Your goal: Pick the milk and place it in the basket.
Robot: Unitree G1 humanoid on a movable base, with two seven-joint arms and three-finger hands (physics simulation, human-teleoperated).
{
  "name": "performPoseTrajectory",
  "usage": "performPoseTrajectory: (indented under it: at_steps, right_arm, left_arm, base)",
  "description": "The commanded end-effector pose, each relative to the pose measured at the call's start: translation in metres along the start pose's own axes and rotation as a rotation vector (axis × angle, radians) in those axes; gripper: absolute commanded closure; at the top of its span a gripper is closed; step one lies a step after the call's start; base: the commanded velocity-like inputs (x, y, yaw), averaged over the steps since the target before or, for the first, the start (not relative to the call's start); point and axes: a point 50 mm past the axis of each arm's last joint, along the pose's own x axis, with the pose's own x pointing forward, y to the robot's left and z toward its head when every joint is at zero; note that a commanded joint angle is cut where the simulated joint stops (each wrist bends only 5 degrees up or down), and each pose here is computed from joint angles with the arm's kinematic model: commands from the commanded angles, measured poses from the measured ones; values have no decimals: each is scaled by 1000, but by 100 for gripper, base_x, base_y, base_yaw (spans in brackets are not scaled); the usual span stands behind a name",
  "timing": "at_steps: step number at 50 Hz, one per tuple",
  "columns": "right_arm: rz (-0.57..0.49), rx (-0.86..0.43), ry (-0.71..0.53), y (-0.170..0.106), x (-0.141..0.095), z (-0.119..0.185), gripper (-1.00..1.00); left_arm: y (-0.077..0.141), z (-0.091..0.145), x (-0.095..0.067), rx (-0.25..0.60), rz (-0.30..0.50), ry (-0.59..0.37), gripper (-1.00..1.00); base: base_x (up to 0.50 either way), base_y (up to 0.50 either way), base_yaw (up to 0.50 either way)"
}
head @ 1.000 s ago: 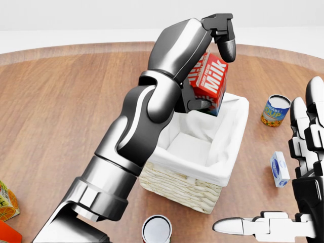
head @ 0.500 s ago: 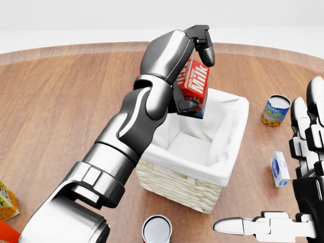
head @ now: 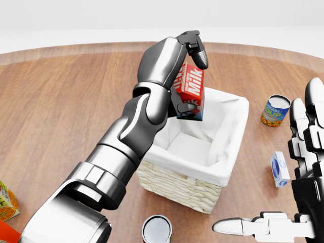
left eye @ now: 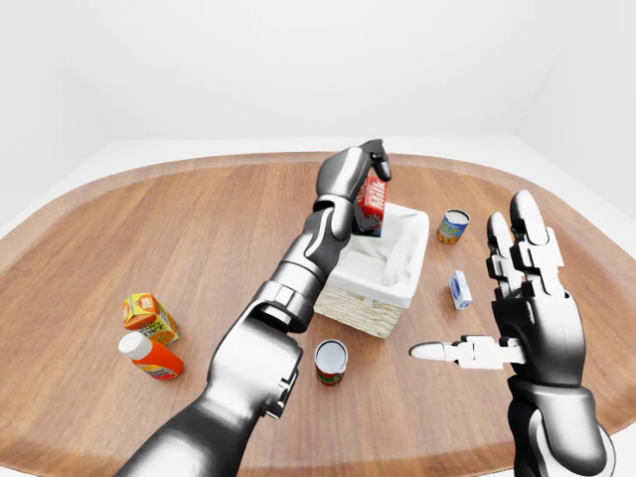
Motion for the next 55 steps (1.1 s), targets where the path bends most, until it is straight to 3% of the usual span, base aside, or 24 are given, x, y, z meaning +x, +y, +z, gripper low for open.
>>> performPoseTrajectory:
  at_steps: [1, 20, 55]
  right_arm:
    - [2, 1, 0, 0, 0, 0, -100]
    - [3, 2, -1, 0, 0, 0, -100]
    - [5, 5, -1, 0, -1, 0, -100]
  left_arm:
    - [5, -1, 2, -20, 78, 17, 100]
    - [-9, -2, -6, 32, 75, 10, 100]
    - [-17, -16, -12, 42, 77, 67, 100]
  base:
    - [0, 0, 0]
    - [0, 0, 0]
    - [0, 0, 0]
